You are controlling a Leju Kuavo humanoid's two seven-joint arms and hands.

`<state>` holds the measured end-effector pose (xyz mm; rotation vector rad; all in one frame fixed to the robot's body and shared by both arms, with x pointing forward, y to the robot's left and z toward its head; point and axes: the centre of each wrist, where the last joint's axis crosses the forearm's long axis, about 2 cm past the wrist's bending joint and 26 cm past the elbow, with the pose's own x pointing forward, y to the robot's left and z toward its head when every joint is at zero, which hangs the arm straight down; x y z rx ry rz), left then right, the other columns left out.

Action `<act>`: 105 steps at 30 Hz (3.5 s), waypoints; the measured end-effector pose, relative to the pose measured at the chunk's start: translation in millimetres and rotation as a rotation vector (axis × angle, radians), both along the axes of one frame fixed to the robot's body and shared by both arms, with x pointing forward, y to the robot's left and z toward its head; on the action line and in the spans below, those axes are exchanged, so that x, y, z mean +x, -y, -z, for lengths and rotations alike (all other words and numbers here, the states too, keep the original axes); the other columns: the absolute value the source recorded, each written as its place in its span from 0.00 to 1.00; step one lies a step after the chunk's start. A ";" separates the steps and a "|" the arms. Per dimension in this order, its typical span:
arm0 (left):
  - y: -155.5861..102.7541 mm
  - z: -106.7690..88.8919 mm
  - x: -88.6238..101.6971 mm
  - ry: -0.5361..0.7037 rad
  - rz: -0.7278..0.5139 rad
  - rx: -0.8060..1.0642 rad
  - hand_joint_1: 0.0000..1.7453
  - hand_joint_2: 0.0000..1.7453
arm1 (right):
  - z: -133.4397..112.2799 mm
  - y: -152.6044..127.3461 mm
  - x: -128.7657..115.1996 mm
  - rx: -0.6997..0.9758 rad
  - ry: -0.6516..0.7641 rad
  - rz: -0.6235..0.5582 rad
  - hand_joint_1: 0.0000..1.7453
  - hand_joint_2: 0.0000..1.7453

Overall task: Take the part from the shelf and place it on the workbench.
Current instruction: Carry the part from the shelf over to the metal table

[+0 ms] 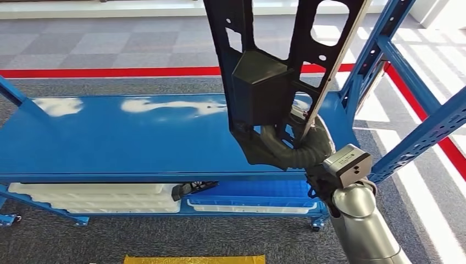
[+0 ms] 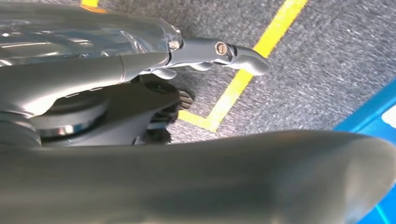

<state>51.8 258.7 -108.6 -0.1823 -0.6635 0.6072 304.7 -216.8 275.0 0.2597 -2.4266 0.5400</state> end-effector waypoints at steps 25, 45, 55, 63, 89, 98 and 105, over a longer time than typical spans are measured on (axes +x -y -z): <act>-0.2 -0.1 1.0 0.003 0.031 0.015 0.00 0.00 | 7.5 9.1 4.9 -0.022 -0.024 -0.056 1.00 1.00; -5.7 0.1 2.4 0.011 0.035 0.039 0.00 0.00 | 9.7 15.2 6.8 -0.029 -0.016 -0.070 1.00 1.00; -8.1 0.4 1.4 0.013 0.038 0.044 0.00 0.00 | 13.8 14.8 5.1 -0.027 -0.026 -0.072 1.00 1.00; -8.3 0.2 2.4 0.018 0.036 0.046 0.00 0.00 | 13.3 14.7 5.2 -0.027 -0.023 -0.074 1.00 1.00; -8.1 -0.1 4.4 0.029 0.050 0.051 0.00 0.00 | 17.0 11.0 8.1 -0.058 -0.035 -0.094 1.00 1.00; -8.2 0.0 4.4 0.032 0.059 0.059 0.00 0.00 | 20.4 12.7 8.9 -0.067 -0.045 -0.099 1.00 1.00; -7.7 -0.1 4.6 0.036 0.065 0.060 0.00 0.00 | 20.0 13.9 10.3 -0.072 -0.046 -0.105 1.00 1.00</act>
